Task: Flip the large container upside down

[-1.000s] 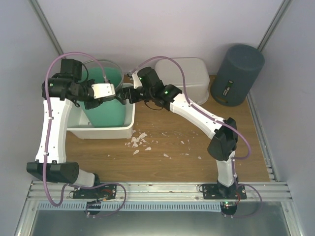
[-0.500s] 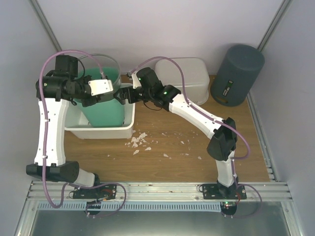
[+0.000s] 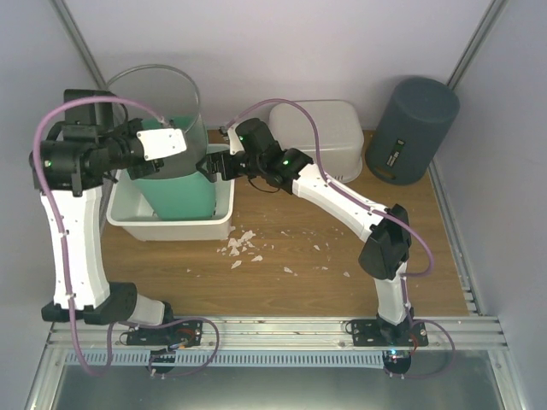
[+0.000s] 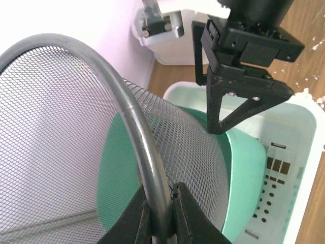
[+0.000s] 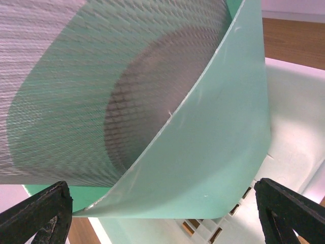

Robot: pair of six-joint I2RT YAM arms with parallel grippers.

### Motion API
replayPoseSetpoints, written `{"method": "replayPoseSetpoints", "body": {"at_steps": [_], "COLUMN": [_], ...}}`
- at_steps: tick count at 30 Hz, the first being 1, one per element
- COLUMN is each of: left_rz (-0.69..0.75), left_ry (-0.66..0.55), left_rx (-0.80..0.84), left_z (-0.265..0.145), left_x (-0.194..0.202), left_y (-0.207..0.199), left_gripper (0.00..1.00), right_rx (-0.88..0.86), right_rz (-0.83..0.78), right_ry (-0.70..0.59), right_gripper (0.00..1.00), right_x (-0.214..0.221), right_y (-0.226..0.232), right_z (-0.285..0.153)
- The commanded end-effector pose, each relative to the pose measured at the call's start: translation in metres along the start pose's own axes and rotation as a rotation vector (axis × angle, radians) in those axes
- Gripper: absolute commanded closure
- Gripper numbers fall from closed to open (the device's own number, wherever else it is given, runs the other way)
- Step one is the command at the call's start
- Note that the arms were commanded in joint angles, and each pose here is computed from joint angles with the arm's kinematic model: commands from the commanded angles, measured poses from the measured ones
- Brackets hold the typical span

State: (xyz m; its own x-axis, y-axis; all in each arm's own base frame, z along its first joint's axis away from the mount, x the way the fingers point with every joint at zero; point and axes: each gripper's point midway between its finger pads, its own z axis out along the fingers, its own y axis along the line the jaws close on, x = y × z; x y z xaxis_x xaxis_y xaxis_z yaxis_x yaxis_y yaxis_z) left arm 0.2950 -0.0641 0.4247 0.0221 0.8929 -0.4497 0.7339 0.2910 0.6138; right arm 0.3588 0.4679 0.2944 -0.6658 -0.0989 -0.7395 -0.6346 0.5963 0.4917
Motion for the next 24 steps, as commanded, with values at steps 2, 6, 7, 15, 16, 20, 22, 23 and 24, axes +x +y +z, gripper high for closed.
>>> {"method": "replayPoseSetpoints", "body": {"at_steps": [2, 6, 7, 15, 16, 20, 22, 23, 24], "left_rz": [0.183, 0.227, 0.240, 0.350, 0.353, 0.377, 0.381, 0.385, 0.388], "left_ry": [-0.045, -0.052, -0.059, -0.049, -0.056, -0.082, -0.086, -0.090, -0.096], "left_rx": [-0.319, -0.356, -0.372, -0.514, -0.527, -0.559, -0.562, -0.567, -0.569], "left_z": [-0.050, -0.065, -0.069, -0.104, -0.108, -0.120, -0.121, -0.122, -0.123], "left_x": [-0.028, -0.032, -0.035, -0.045, -0.047, -0.054, -0.055, -0.056, -0.057], "left_y": [0.050, 0.048, 0.049, 0.057, 0.057, 0.055, 0.055, 0.055, 0.055], "left_gripper": [1.00, 1.00, 1.00, 1.00, 1.00, 1.00, 1.00, 1.00, 1.00], "right_rx": [0.057, 0.054, 0.055, 0.071, 0.075, 0.088, 0.096, 0.095, 0.099], "right_rz": [0.007, 0.004, 0.004, -0.005, -0.006, -0.015, -0.022, -0.026, -0.028], "right_ry": [0.053, 0.051, 0.050, 0.008, -0.001, -0.032, -0.048, -0.050, -0.052], "right_gripper": [0.03, 0.03, 0.03, 0.03, 0.03, 0.03, 0.02, 0.02, 0.02], "right_x": [0.021, 0.019, 0.018, 0.003, 0.000, -0.011, -0.016, -0.017, -0.018], "right_y": [-0.016, -0.014, -0.014, -0.008, -0.007, -0.003, -0.001, 0.000, 0.001], "right_z": [0.018, 0.016, 0.015, -0.002, -0.005, -0.022, -0.029, -0.031, -0.034]}}
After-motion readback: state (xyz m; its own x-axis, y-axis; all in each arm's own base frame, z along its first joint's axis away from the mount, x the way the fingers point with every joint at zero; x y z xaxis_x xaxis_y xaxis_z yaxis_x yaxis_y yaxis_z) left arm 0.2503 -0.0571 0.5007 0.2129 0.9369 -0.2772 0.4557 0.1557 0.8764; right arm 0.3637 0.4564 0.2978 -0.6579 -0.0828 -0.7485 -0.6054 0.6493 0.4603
